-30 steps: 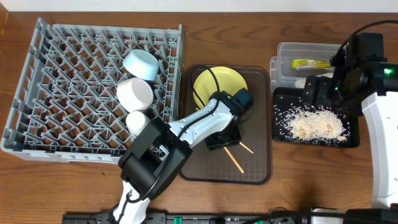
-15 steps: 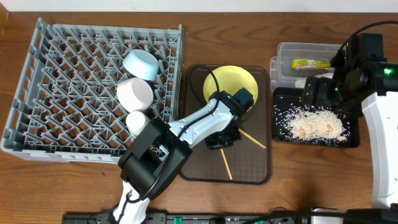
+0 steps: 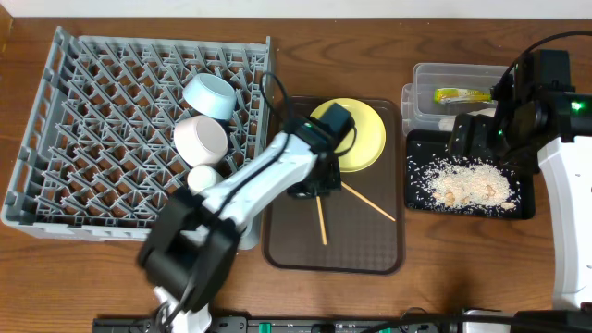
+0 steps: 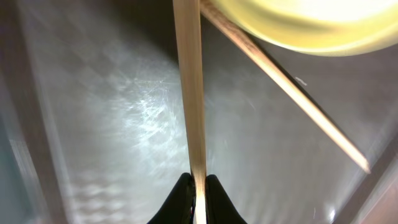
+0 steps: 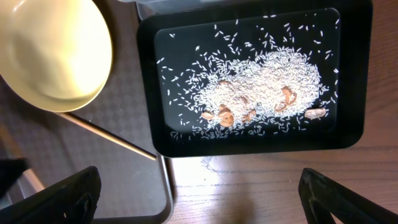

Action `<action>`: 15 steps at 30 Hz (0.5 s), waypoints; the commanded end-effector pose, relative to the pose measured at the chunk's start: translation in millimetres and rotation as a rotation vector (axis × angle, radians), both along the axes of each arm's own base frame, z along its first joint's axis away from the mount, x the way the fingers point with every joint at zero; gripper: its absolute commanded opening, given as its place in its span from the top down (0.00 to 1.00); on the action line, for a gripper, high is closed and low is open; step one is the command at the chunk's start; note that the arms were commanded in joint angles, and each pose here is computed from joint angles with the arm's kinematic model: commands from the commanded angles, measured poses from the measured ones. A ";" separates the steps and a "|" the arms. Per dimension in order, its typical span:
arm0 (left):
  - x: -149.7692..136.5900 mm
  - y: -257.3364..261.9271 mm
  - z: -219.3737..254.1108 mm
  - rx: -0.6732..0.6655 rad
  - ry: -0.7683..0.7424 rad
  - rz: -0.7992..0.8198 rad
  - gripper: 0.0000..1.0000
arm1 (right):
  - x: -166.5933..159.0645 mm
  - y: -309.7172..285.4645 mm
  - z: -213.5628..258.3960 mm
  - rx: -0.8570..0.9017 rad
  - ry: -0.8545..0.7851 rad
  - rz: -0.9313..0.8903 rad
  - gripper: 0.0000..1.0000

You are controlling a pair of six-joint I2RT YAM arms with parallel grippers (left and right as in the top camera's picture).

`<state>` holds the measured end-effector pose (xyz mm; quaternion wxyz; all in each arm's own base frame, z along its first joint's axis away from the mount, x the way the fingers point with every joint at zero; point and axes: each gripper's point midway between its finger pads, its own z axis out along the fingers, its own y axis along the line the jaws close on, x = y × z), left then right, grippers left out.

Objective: Sort waste into correct bins and load items into the dishwasher
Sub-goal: 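Grasp one wooden chopstick with the left gripper and lift it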

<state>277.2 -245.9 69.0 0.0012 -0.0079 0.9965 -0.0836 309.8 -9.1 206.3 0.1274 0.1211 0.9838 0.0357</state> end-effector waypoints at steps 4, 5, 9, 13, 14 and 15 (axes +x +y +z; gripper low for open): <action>16.9 35.1 68.0 0.001 -0.237 -0.252 0.92 | -0.2 -0.5 1.2 -0.009 -0.004 0.014 0.01; 20.6 44.0 78.4 0.011 -0.274 -0.268 0.92 | -0.2 -0.6 1.2 -0.010 -0.004 0.014 0.01; 33.9 75.9 104.4 0.058 -0.376 -0.292 0.92 | -0.2 -0.5 1.2 -0.011 -0.004 0.021 0.01; 51.9 105.5 123.4 0.077 -0.462 -0.301 0.92 | -0.1 -0.6 1.3 -0.011 -0.004 0.021 0.01; 55.8 111.0 125.2 0.081 -0.473 -0.295 0.92 | -0.1 -0.6 1.3 -0.011 -0.004 0.021 0.01; 61.1 119.0 126.2 0.089 -0.483 -0.282 0.92 | -0.2 -0.5 1.2 -0.011 -0.004 0.021 0.01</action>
